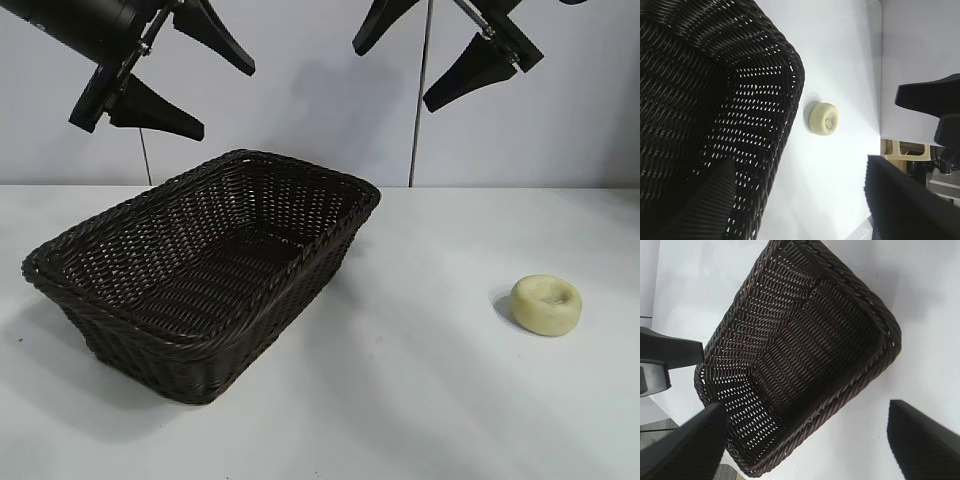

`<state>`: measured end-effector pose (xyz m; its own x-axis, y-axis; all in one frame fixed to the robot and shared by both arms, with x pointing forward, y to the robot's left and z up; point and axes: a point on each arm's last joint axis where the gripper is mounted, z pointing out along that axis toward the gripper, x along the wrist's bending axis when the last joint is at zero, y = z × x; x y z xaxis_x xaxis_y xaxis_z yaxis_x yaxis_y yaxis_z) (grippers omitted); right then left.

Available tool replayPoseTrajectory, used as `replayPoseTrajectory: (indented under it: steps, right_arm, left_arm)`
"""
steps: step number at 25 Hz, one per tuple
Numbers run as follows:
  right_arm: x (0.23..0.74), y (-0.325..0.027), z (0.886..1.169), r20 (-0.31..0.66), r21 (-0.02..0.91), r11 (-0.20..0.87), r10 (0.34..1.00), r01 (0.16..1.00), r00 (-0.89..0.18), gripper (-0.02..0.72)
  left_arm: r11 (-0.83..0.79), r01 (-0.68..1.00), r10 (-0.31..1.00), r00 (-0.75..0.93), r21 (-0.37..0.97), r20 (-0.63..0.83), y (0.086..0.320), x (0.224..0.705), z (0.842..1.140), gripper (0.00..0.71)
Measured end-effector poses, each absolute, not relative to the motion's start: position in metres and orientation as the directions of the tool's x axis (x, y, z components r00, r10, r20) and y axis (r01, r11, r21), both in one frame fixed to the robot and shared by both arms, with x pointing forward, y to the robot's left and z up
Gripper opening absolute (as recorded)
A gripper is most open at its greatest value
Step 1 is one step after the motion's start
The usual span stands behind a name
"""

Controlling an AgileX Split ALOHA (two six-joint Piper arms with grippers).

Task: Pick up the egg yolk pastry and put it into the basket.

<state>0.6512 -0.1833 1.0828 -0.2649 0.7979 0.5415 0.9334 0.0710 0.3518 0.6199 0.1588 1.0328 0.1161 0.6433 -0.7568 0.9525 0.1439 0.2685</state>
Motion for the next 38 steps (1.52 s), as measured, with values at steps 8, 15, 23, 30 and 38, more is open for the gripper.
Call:
replayPoseTrajectory:
  steps: [8,15,23,30,38]
  right_arm:
    - [0.6512,-0.1834,1.0828,0.54,0.352,0.072,0.799,0.933,-0.265,0.624]
    - [0.6512,-0.1834,1.0828,0.54,0.352,0.072,0.799,0.933,-0.265,0.624]
    - [0.6512,-0.1834,1.0828,0.54,0.352,0.072,0.799,0.933,-0.265,0.624]
    - [0.6512,-0.1834,1.0828,0.54,0.352,0.072,0.799,0.933,-0.265,0.624]
    - [0.6512,-0.1834,1.0828,0.54,0.352,0.072,0.799,0.933,-0.265,0.624]
  left_arm:
    - [0.148,0.951,0.645,0.116,0.272,-0.756,0.159,0.6204,1.0328,0.526]
    - [0.184,0.936,0.657,0.111,0.3,-0.746,0.1607,0.6247,1.0329,0.526]
    - [0.202,0.927,0.662,0.107,0.315,-0.742,0.1616,0.6268,1.0331,0.526]
    - [0.225,0.916,0.667,0.102,0.331,-0.738,0.1626,0.6295,1.0335,0.526]
    - [0.268,0.932,0.643,0.014,0.242,-0.766,0.1625,0.6247,1.0368,0.526]
